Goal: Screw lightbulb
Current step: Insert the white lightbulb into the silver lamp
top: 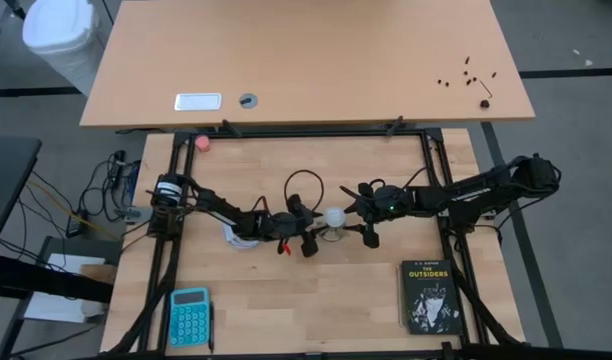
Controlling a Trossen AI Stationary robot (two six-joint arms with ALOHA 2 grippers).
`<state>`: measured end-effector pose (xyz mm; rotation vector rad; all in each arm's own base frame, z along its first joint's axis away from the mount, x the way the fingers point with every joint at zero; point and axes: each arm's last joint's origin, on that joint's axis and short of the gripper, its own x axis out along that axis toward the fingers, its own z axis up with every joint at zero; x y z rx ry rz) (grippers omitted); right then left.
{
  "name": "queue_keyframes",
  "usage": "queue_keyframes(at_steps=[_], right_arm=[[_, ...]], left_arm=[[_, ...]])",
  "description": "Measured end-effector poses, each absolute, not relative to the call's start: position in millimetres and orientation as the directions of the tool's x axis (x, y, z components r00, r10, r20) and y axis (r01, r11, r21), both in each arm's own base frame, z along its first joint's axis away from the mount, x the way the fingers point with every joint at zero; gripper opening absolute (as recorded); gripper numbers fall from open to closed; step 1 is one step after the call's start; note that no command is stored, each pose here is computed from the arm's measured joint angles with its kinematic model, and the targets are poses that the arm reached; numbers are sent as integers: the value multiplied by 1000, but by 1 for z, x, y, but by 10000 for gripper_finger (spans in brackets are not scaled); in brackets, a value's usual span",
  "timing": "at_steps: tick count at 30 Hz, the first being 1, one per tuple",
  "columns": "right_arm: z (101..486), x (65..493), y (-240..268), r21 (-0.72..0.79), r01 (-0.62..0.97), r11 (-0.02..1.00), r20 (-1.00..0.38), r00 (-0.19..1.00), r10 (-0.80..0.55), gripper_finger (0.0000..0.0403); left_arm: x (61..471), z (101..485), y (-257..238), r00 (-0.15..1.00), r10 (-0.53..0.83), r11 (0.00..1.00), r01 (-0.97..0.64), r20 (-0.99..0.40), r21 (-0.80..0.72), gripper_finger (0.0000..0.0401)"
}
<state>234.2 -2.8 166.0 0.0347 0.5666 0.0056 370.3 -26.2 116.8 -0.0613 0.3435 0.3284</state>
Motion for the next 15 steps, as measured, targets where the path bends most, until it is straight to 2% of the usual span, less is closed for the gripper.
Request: queue_keyframes(at_steps=[7, 15], right_arm=[[166, 234, -3, 34, 4, 999, -534, 845, 15, 247], [167, 235, -3, 34, 4, 999, -528, 849, 15, 247]], left_arm=[[371, 116, -29, 907, 219, 968, -249, -359, -38, 236], [371, 117, -28, 904, 247, 961, -276, -350, -32, 292]])
